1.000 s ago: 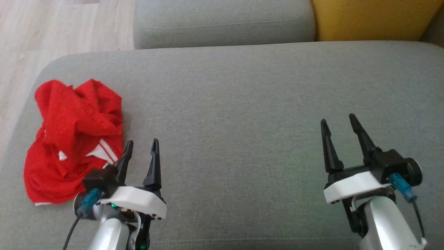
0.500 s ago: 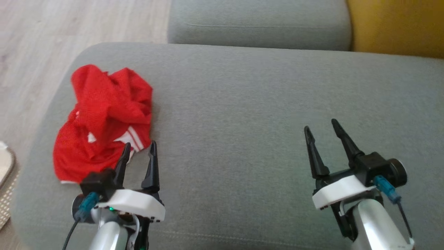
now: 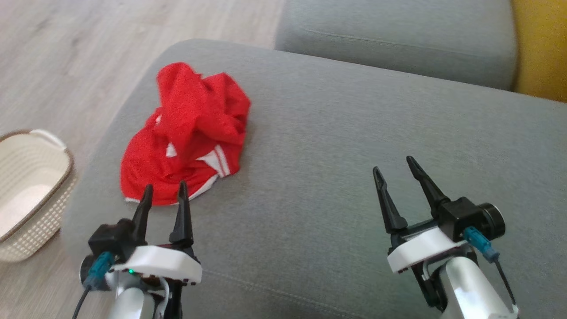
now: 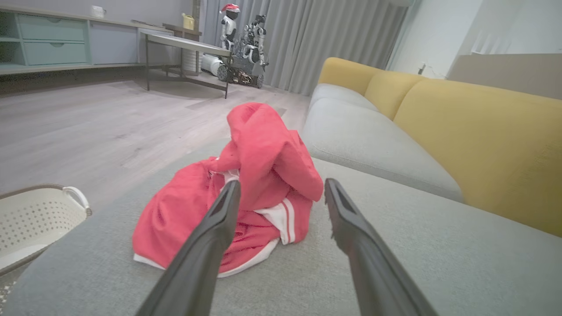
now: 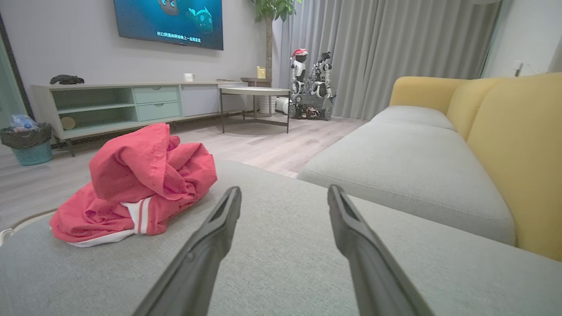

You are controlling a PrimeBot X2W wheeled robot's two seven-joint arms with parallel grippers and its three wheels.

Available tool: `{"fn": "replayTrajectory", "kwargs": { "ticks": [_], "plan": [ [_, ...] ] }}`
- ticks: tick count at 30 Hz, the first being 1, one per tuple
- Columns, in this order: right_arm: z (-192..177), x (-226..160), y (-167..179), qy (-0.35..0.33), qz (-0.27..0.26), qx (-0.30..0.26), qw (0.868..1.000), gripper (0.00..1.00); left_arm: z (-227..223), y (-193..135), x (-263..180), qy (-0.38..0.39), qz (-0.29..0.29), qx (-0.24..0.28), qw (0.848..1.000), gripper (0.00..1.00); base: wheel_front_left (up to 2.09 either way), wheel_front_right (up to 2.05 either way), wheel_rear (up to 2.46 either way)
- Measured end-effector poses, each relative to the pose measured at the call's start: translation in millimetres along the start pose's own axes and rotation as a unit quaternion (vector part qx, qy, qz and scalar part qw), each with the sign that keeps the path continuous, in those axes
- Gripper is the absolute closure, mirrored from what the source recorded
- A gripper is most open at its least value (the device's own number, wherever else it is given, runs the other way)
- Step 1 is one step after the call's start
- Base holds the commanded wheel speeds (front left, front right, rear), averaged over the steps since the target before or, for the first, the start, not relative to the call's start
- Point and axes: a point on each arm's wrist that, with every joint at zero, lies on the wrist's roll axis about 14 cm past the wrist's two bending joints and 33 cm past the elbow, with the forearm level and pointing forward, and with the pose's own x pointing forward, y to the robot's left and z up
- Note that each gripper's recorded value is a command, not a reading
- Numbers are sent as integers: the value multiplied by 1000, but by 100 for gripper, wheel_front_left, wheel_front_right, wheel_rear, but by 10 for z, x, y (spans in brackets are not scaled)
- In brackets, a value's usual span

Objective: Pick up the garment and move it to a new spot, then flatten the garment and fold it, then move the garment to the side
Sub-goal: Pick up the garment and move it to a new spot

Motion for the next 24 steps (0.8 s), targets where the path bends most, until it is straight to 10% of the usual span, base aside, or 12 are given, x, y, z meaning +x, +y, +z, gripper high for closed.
{"fn": "replayTrajectory", "kwargs": {
  "ticks": [24],
  "plan": [
    [-77,181,304,10,50,13,999,0,96,551,-239,-13,93,8,996,0,0,0,0]
  ]
}}
